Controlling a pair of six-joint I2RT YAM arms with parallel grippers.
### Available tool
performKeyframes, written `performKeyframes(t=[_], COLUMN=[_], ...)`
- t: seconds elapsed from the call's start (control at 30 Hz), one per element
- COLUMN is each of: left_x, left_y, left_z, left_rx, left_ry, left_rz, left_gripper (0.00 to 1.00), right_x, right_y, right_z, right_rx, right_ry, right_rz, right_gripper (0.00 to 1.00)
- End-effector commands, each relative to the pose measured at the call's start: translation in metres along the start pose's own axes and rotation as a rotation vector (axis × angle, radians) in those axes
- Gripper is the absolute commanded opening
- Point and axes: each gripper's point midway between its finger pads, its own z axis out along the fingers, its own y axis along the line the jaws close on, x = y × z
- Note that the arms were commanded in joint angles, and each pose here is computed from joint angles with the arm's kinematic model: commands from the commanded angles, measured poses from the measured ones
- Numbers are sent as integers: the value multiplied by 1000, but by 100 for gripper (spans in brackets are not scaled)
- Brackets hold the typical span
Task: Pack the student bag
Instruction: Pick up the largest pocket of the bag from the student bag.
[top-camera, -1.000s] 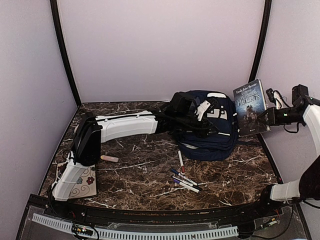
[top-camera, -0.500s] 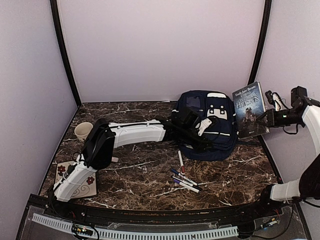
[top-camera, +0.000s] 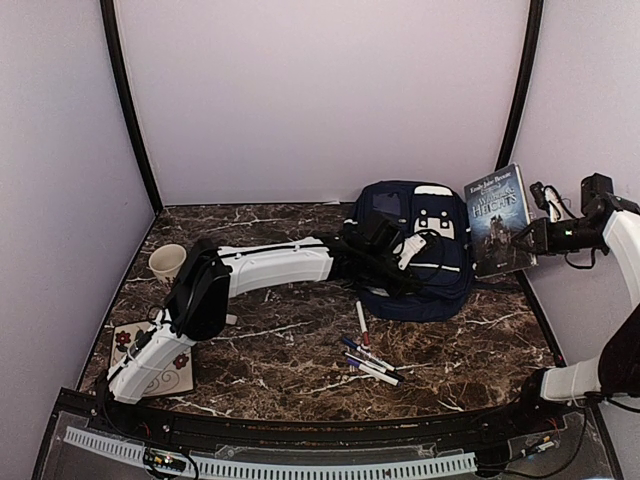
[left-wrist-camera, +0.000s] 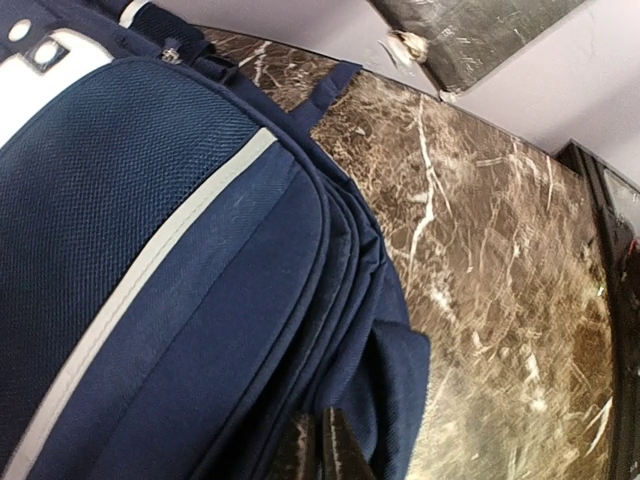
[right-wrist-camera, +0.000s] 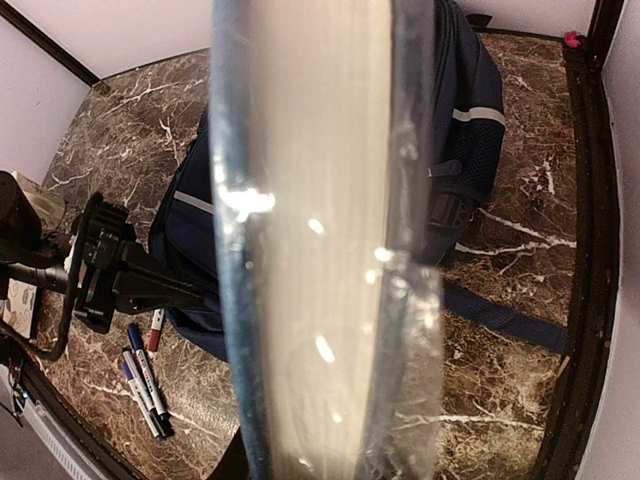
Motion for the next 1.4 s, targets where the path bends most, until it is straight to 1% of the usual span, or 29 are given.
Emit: performKeyframes(t=[0.0,0.13,0.27,0.37,0.53,0.67,0.7,0.8,0.9,1.03,1.17,1.3,1.37], left_x=[-28,-47,-49,-62,-110,-157,-166,-191,-206,-224,-242,-253,-257], left_y=[-4,-8,-11,-15,-7,3,3,7,12,21,32,40,44], left_z=[-13,-26,-30,-40,-70,-103,-109,-129,-146,-169,-196,-216,-223], left_rx=[-14,-11,-5,0,-88,-168,-184,-240,-279,-287,-326,-341,-337], left_ry=[-51,-93,-91,-121,-263,-422,-456,-543,-603,-677,-756,-804,-826], left_rz=[18,30,28,17,30,48,58,86,109,103,99,104,103], left_gripper=[0,0,0,0,0,0,0,0,0,0,0,0,0], right_x=[-34,-40,-36,-34,-33,-20,-9,-7,-10,-3,2,16,23], right_y=[17,24,22,27,60,94,98,113,131,155,172,185,187], right_z=[-12,-19,-17,-17,-30,-38,-32,-38,-52,-56,-60,-60,-51], right_rx=[-56,-63,-65,-88,-224,-424,-473,-532,-585,-699,-742,-789,-805], right_ry=[-135,-151,-143,-140,-162,-187,-170,-164,-172,-152,-124,-86,-66], right_rz=[-106,-115,-107,-100,-152,-93,-53,-71,-144,-154,-212,-233,-198], right_gripper=[0,0,0,0,0,0,0,0,0,0,0,0,0])
